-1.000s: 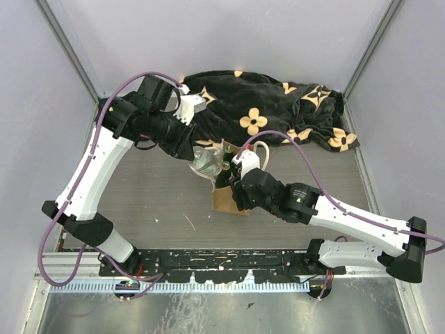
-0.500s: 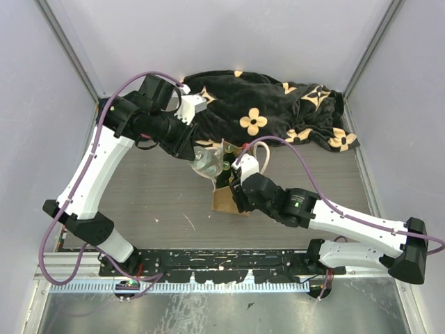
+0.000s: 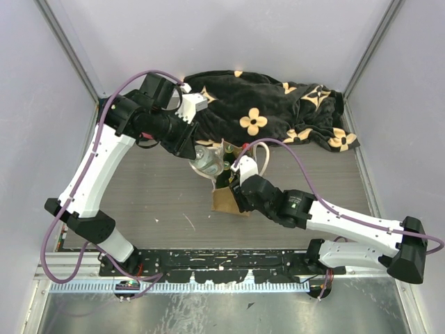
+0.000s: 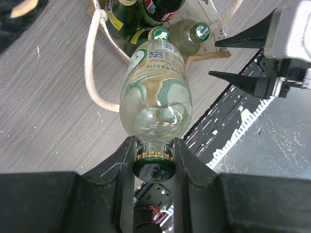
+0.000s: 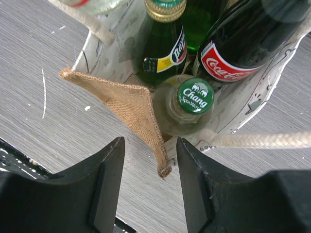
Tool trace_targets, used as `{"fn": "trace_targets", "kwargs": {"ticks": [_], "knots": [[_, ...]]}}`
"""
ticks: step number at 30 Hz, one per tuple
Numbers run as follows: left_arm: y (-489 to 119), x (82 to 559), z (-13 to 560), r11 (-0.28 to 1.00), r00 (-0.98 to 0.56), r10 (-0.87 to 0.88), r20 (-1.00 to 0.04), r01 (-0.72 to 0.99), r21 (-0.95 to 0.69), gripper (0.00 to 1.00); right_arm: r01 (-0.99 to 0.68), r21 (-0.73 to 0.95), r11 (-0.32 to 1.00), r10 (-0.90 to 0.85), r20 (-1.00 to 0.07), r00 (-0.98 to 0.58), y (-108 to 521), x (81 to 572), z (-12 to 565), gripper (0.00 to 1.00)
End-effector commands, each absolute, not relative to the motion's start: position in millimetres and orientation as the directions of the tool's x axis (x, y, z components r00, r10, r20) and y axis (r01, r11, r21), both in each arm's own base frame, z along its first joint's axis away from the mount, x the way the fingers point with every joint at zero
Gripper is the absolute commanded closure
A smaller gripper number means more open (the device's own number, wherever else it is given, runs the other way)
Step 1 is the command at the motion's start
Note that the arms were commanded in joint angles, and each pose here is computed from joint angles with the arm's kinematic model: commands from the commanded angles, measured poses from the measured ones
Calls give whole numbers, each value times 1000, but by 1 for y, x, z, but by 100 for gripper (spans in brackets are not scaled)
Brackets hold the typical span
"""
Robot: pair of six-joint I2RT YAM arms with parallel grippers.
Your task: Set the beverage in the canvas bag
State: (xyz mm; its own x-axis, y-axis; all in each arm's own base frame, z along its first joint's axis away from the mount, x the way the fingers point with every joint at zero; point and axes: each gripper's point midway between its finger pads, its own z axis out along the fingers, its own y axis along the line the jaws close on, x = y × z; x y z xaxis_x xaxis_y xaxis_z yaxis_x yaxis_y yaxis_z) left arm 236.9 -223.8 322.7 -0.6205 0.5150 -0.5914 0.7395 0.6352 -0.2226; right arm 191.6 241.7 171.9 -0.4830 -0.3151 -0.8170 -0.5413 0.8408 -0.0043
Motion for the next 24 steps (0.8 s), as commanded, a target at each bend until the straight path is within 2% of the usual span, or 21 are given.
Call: {"fn": "trace_targets", "kwargs": {"ticks": [1,7,8,12,15,24], "knots": [[-236,234,353,589,-575,458,-678,767,-253,100,-547,2,837,-296,-840,-456,247,197,168,48],[-235,235,351,590,-577,462,-674,767,-252,100,-558,-2,830,-302,-843,-445,245,195,165,54],[-236,234,350,590,-578,463,-672,767,-253,100,-563,1,826,-301,-845,-442,245,195,166,57],[-237,235,349,588,-580,463,-670,767,-257,100,-589,18,808,-289,-859,-423,247,191,174,79],[-239,234,348,582,-583,465,-666,768,-266,100,-616,20,787,-303,-858,-415,249,188,175,87],[-249,230,349,553,-573,485,-660,786,-276,100,-701,41,712,-355,-840,-410,260,173,169,95]]}}
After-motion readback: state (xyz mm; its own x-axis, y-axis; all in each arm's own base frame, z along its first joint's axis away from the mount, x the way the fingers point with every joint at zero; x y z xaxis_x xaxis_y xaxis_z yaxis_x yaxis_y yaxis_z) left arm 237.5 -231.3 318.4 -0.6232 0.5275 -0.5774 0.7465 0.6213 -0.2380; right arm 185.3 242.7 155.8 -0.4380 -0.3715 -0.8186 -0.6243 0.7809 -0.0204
